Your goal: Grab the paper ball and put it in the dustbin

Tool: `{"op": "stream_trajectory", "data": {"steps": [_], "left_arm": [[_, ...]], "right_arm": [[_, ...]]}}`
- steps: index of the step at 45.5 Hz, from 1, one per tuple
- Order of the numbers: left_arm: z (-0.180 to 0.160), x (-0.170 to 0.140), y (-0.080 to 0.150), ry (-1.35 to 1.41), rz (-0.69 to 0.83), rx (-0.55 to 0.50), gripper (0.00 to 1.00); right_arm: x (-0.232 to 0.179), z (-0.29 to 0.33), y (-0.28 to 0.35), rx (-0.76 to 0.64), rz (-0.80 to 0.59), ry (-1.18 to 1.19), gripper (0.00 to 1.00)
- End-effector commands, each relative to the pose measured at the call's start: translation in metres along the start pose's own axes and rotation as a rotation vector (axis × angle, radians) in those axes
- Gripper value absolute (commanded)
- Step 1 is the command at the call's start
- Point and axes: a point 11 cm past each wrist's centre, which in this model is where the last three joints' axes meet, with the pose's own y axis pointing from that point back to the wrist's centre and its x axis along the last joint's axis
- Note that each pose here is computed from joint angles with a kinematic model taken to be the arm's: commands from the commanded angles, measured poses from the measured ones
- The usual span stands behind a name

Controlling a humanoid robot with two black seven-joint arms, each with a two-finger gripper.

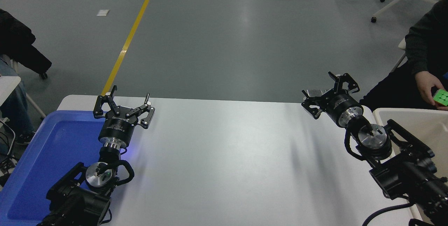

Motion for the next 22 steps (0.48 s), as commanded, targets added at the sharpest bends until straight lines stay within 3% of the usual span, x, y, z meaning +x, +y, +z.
{"op": "stream_trajectory", "data": {"steps": [1,22], "left_arm": [[0.0,0.0,0.0,0.0,0.001,0.0,0.99],[0.0,0.0,0.0,0.0,0.0,0.0,0.99]], "right_arm": [[0.015,0.003,0.007,0.007,0.017,-0.025,1.0],[0.03,-0.003,0.018,0.005,0.011,0.004,1.0]]}}
